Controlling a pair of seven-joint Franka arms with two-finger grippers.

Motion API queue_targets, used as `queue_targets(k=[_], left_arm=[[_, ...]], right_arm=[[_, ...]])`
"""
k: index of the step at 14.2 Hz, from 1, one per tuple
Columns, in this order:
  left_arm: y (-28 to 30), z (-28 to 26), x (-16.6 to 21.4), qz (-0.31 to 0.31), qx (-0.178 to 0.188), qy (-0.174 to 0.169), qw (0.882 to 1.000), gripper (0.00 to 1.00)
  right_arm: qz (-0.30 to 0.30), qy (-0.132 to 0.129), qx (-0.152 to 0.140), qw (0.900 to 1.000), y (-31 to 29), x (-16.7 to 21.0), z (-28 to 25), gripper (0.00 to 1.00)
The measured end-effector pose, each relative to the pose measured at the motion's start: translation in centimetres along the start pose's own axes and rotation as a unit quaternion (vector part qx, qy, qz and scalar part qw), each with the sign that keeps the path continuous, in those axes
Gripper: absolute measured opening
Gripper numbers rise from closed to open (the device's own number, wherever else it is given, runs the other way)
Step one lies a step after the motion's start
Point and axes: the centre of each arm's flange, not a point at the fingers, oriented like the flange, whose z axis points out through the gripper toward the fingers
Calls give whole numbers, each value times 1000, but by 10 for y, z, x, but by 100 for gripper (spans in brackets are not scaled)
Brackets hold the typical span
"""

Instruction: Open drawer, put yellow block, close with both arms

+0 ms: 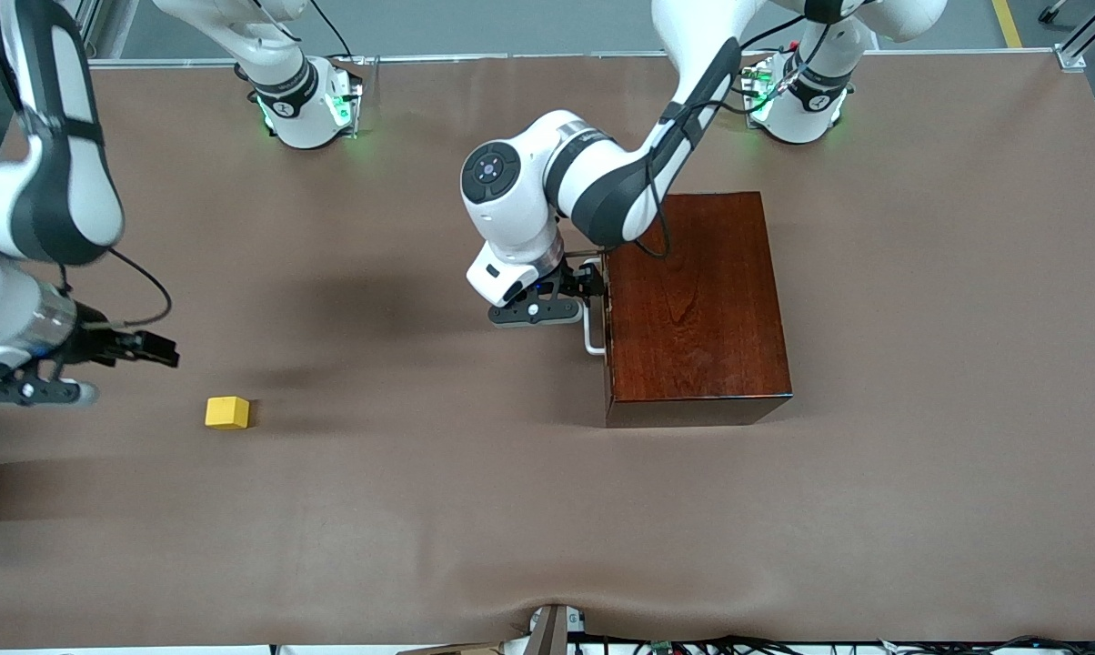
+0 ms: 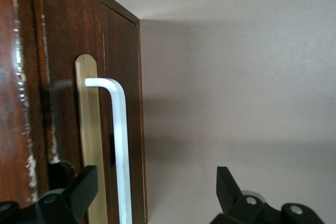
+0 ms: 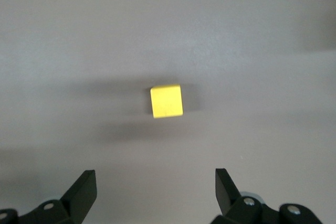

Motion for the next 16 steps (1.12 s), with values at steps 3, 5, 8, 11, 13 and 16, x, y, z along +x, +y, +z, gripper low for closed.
queue_targets(k=[3,5,8,11,13,16], left_arm=[[4,19,-1,3,14,-4,1000,100],[4,24,-1,4,18,-6,1000,100],[5,30,-1,5,21,-9,1000,100],[7,35,-1,5,21,-8,1000,100],[9,33,1,4,13,0,1000,100],[12,29,3,-2,0,12,1000,100]], right_arm=[[0,1,-1,1000,2,12,40,100],[-2,4,-2,1000,2,17,58,100],[-7,6,-3,1000,2,22,80,100],[-8,10,-4,1000,2,26,97,100],[-9,14,-4,1000,2,28,109,100],[-9,6,-4,1000,2,29,130,100]])
